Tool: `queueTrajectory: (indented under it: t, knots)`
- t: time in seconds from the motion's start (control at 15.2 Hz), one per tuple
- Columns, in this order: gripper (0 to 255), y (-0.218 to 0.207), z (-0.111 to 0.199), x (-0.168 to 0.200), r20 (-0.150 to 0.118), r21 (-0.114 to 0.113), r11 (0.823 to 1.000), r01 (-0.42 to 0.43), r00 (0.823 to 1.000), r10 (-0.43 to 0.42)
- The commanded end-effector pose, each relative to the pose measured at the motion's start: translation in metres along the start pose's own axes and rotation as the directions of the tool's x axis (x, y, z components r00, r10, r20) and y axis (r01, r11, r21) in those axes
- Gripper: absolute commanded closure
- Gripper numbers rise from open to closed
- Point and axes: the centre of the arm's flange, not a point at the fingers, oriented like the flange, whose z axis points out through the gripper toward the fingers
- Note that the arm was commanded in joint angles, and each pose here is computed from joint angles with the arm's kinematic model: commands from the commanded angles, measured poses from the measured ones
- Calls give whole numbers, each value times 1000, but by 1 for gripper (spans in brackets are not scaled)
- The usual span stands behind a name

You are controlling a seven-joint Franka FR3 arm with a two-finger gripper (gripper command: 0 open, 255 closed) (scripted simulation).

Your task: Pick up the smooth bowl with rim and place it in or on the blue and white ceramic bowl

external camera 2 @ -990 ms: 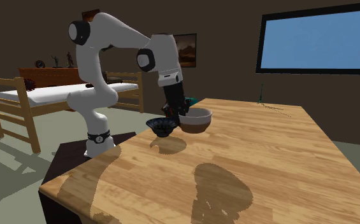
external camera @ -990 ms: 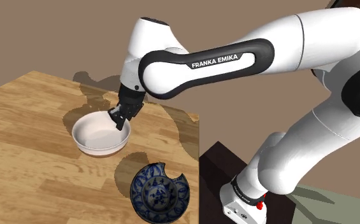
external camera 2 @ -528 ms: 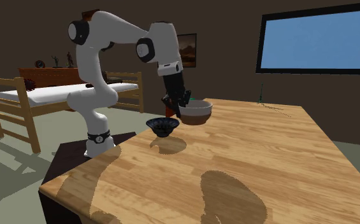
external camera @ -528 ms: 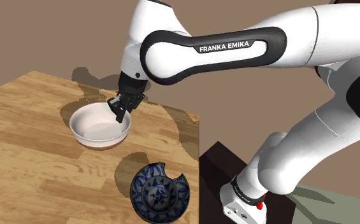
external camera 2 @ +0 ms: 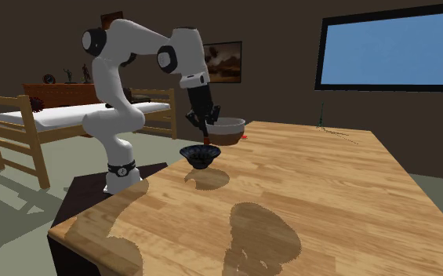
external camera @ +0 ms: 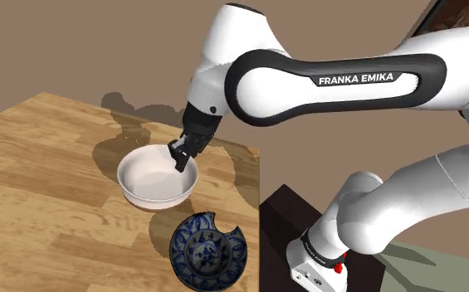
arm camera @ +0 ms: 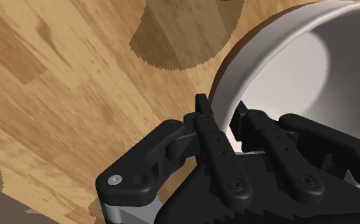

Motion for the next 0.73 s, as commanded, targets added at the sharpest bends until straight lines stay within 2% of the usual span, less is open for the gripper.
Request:
queueTrajectory:
  t: [0.0,0.66]
  knots:
    - [255,1,-6,-29,-1,1,1000,-1,1000,1]
    - [255,8,-26,-158,-1,1,1000,-1,1000,1]
